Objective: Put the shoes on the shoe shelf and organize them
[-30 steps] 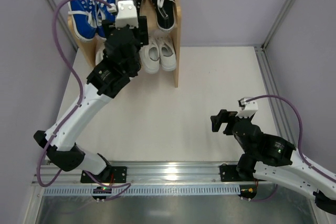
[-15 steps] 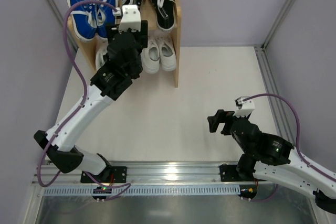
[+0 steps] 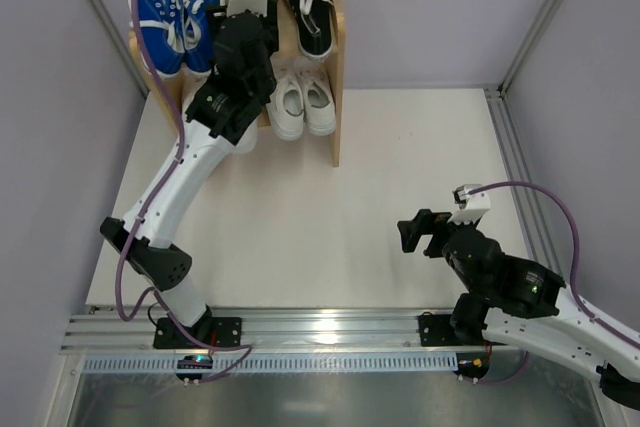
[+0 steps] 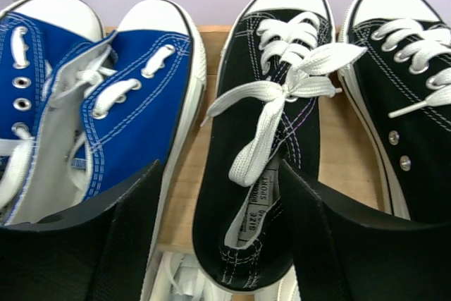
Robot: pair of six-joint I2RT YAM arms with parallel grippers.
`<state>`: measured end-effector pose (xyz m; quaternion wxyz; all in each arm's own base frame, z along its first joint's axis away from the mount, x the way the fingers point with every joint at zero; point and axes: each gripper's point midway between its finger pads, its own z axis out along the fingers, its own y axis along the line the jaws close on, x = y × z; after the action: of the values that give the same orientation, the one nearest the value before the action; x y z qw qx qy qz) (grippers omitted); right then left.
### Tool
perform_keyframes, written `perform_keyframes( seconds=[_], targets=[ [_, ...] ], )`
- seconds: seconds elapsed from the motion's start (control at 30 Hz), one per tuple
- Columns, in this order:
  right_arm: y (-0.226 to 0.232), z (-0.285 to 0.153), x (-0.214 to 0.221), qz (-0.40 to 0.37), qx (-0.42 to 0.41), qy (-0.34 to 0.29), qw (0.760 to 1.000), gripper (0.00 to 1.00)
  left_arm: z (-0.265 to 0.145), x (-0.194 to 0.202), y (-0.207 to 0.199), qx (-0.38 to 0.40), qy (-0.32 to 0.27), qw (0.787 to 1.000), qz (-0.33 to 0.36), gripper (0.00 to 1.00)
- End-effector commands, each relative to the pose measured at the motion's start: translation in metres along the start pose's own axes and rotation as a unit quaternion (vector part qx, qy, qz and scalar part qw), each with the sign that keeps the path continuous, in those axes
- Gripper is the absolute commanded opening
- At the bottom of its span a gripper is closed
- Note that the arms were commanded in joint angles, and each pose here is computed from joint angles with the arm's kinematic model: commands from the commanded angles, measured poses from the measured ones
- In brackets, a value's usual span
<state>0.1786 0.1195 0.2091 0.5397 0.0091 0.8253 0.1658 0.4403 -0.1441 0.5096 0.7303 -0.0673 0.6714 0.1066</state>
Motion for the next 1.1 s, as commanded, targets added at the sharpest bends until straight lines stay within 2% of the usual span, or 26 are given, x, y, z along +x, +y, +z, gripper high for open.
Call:
perform_keyframes(
  seconds=[0.0,0.07,0.17,0.23,0.27,0.33,0.37,0.8,1.07],
  targets=[
    [-0.003,-0.007,-0.018,0.01,0.0,-0.029,1.0,1.0,-0.001,0.005,-0.013,0.029,0.012,0.999,-0.01,0.65],
    [-0.005,-0.008,-0.018,0.01,0.001,-0.031,0.999,1.0,-0.001,0.007,-0.015,0.031,0.014,0.999,-0.015,0.61],
    [-0.006,-0.007,-0.018,0.01,0.002,-0.032,0.999,1.0,0.001,0.01,-0.018,0.031,0.016,0.999,-0.013,0.5],
    [-0.005,-0.007,-0.017,0.01,0.0,-0.032,0.999,1.0,0.0,0.004,-0.017,0.033,0.011,0.999,-0.023,0.35],
    [-0.005,-0.007,-0.016,0.009,0.001,-0.032,0.999,1.0,0.0,0.002,-0.018,0.035,0.009,0.999,-0.032,0.22],
    [-0.005,-0.006,-0.016,0.009,0.001,-0.032,0.999,1.0,-0.003,-0.006,-0.017,0.043,0.003,0.998,-0.042,0.11],
    [-0.005,-0.006,-0.017,0.008,0.003,-0.032,0.999,1.0,-0.004,-0.009,-0.018,0.046,0.002,0.997,-0.061,0.0],
    [-0.007,-0.005,-0.015,0.007,0.005,-0.032,0.999,1.0,-0.015,-0.039,-0.035,0.108,-0.009,0.982,-0.158,0.0],
    [-0.009,-0.006,-0.013,0.009,0.004,-0.032,0.999,1.0,-0.015,-0.024,-0.047,0.119,0.014,0.976,-0.18,0.0]
  ],
)
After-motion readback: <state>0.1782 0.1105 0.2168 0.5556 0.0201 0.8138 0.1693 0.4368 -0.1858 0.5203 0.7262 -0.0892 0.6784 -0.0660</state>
